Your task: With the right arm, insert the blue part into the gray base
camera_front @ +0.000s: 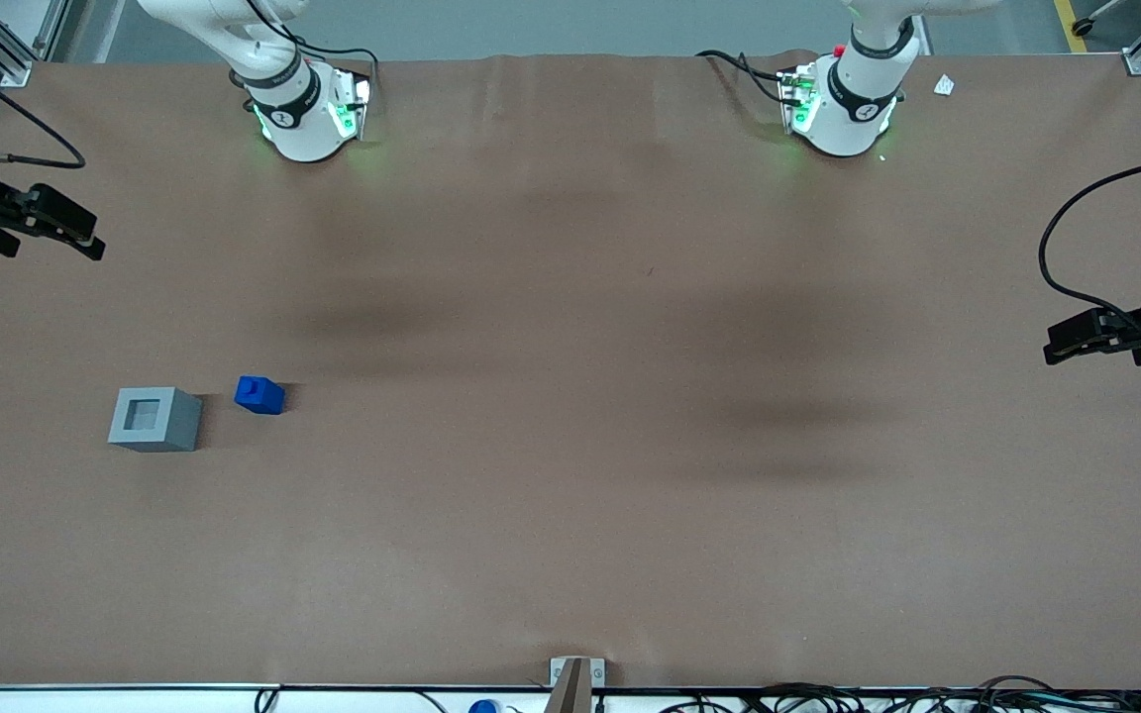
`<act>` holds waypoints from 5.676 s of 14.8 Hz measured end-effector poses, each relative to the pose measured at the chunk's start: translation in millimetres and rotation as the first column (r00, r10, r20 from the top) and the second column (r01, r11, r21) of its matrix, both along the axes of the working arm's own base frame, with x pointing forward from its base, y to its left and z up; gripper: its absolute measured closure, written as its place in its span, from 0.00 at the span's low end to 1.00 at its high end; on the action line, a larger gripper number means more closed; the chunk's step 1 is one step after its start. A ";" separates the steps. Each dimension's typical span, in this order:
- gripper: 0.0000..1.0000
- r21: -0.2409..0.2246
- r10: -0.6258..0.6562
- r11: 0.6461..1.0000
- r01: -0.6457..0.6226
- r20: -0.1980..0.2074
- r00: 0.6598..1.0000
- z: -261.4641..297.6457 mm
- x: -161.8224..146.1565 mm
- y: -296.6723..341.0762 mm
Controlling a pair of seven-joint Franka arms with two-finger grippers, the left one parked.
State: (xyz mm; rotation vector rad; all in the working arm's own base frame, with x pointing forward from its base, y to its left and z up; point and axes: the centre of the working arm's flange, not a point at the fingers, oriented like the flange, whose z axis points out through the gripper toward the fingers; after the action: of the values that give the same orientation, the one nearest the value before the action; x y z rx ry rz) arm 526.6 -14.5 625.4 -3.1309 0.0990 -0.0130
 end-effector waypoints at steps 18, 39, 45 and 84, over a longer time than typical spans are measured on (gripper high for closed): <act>0.17 -0.013 0.017 1.000 -0.018 -0.097 0.995 -299.5 72.4 11.6; 0.49 -0.022 -0.005 1.000 0.002 -0.163 0.987 -392.0 68.2 3.3; 0.49 -0.021 -0.077 0.997 0.075 -0.119 0.990 -289.1 101.6 -43.0; 0.49 0.003 0.033 0.999 -0.033 -0.135 0.990 -324.4 115.2 -151.0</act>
State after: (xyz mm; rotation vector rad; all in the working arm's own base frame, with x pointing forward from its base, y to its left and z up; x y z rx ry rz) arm 641.7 -165.5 301.0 -3.1288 0.0485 0.1988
